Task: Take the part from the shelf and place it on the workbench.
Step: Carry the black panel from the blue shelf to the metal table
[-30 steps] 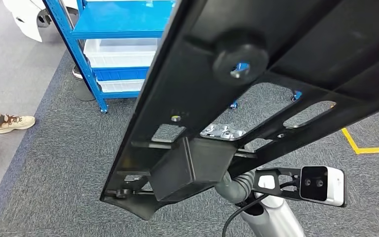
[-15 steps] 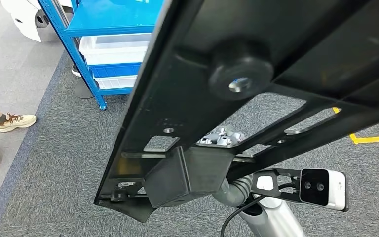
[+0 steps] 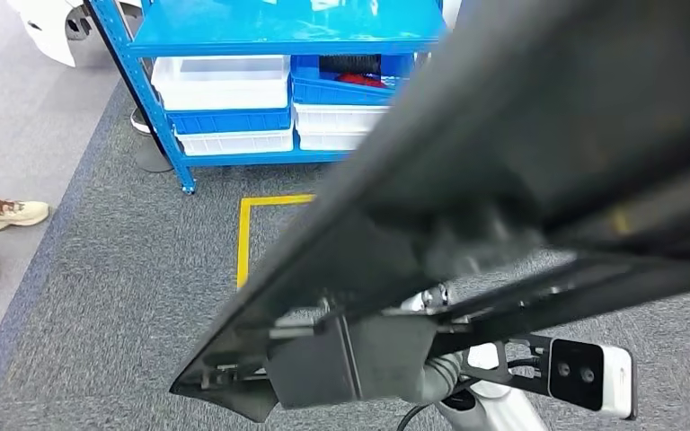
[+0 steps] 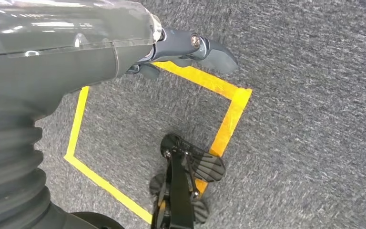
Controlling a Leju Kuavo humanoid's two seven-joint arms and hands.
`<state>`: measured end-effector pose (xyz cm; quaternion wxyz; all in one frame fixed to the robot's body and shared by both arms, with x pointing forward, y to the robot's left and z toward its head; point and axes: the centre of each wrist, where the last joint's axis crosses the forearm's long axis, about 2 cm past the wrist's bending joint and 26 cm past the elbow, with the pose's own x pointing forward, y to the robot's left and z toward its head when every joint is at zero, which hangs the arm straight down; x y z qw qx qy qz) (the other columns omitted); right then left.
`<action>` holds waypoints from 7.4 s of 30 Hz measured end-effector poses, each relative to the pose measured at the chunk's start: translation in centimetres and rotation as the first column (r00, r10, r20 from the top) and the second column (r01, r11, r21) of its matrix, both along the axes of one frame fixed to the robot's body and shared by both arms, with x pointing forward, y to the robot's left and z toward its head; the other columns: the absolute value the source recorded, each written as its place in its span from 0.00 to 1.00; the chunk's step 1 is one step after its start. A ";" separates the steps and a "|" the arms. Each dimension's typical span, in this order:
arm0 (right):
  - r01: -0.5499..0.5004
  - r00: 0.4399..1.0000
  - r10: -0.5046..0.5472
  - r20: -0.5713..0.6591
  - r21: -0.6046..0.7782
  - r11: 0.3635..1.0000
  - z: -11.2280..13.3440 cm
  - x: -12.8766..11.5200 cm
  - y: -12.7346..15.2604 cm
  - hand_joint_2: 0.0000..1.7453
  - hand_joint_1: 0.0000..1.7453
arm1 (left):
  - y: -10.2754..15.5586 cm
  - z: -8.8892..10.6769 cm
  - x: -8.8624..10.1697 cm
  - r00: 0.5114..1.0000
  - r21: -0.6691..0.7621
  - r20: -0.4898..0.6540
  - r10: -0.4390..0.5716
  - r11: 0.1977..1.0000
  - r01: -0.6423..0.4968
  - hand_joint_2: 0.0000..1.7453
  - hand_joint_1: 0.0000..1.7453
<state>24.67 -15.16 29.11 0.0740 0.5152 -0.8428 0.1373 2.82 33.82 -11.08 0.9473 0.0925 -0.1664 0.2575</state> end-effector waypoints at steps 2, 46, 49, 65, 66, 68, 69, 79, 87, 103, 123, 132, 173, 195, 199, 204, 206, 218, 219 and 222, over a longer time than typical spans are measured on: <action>-0.004 1.000 0.004 -0.015 0.006 1.000 -0.6 -0.2 -0.2 1.00 1.00 | 0.0 0.0 0.0 1.000 -0.001 -0.001 -0.004 1.000 0.004 1.00 0.00; 0.266 0.963 -0.255 0.087 -0.169 0.949 -2.1 0.3 -2.1 1.00 1.00 | 3.6 0.5 0.9 0.999 0.104 0.047 0.026 0.994 -0.031 1.00 0.00; 0.277 0.960 -0.265 0.088 -0.171 0.946 -1.8 0.2 -1.9 1.00 1.00 | 3.2 0.5 0.9 0.999 0.094 0.051 0.018 0.995 -0.023 1.00 0.00; 0.274 0.959 -0.259 0.115 -0.145 0.951 -0.8 0.5 -1.7 1.00 1.00 | 1.1 0.3 1.5 0.998 0.083 0.061 0.025 0.996 -0.030 1.00 0.00; 0.270 0.960 -0.255 0.113 -0.144 0.952 -0.8 0.6 -1.7 1.00 1.00 | 1.1 0.3 1.6 0.998 0.085 0.060 0.025 0.996 -0.030 1.00 0.00; 0.258 0.963 -0.244 0.111 -0.136 0.957 -0.6 0.8 -1.7 1.00 1.00 | 0.9 0.2 1.6 0.998 0.088 0.061 0.027 0.996 -0.032 1.00 0.00; 0.251 0.965 -0.237 0.109 -0.133 0.959 -0.5 0.9 -1.7 1.00 1.00 | 0.8 0.2 1.6 0.998 0.091 0.063 0.028 0.995 -0.033 1.00 0.00; 0.228 0.972 -0.217 0.092 -0.141 0.963 -0.8 1.4 -1.7 1.00 1.00 | 0.7 0.2 1.3 0.998 0.100 0.062 0.028 0.994 -0.034 1.00 0.00; 0.238 0.971 -0.232 0.062 -0.133 0.962 -1.2 1.2 -2.0 1.00 1.00 | 1.7 0.3 1.3 0.997 0.130 0.073 0.026 0.991 -0.035 1.00 0.00; 0.351 0.936 -0.341 0.088 -0.152 0.924 -1.4 -0.3 -5.8 1.00 1.00 | 2.8 0.4 1.1 0.996 0.158 0.086 0.034 0.986 -0.048 1.00 0.00; 0.432 0.902 -0.414 0.124 -0.216 0.876 -3.4 -3.4 -9.0 1.00 1.00 | 3.3 0.4 0.7 0.998 0.158 0.046 0.040 0.986 -0.046 1.00 0.00; 0.463 0.887 -0.447 0.118 -0.206 0.862 -3.4 -3.0 -9.1 1.00 1.00 | 2.2 0.3 1.1 0.999 0.124 0.036 0.016 0.992 -0.021 1.00 0.00; 0.737 0.661 -0.750 0.029 -0.211 0.642 -0.7 5.5 -13.3 1.00 1.00 | 0.6 0.2 1.1 0.998 0.108 0.068 0.019 0.994 -0.026 1.00 0.00; 0.886 0.443 -0.895 -0.044 -0.128 0.445 -0.9 5.6 -13.9 1.00 1.00 | 0.7 0.2 1.6 0.997 0.126 0.078 0.012 0.992 -0.022 1.00 0.00; 0.906 0.404 -0.913 -0.063 -0.107 0.408 -1.0 5.3 -13.2 1.00 1.00 | 0.8 0.2 1.3 0.998 0.126 0.070 0.009 0.992 -0.018 1.00 0.00; 0.908 0.397 -0.914 -0.085 -0.110 0.405 -1.4 5.0 -12.7 1.00 1.00 | 0.9 0.2 1.2 0.998 0.127 0.064 0.007 0.992 -0.015 1.00 0.00; 0.908 0.398 -0.913 -0.089 -0.106 0.406 -1.4 4.9 -12.6 1.00 1.00 | 1.0 0.2 1.2 0.998 0.128 0.064 0.007 0.992 -0.015 1.00 0.00; 0.907 0.401 -0.913 -0.069 -0.112 0.407 -1.6 4.7 -11.7 1.00 1.00 | 1.1 0.2 1.3 0.998 0.127 0.067 0.010 0.992 -0.019 1.00 0.00; 0.905 0.404 -0.912 -0.068 -0.112 0.409 -1.6 4.7 -11.6 1.00 1.00 | 1.0 0.2 1.3 0.998 0.126 0.069 0.010 0.992 -0.018 1.00 0.00; 0.900 0.416 -0.907 -0.069 -0.108 0.422 -1.3 4.8 -11.4 1.00 1.00 | 1.0 0.2 1.3 0.997 0.121 0.073 0.005 0.993 -0.014 1.00 0.00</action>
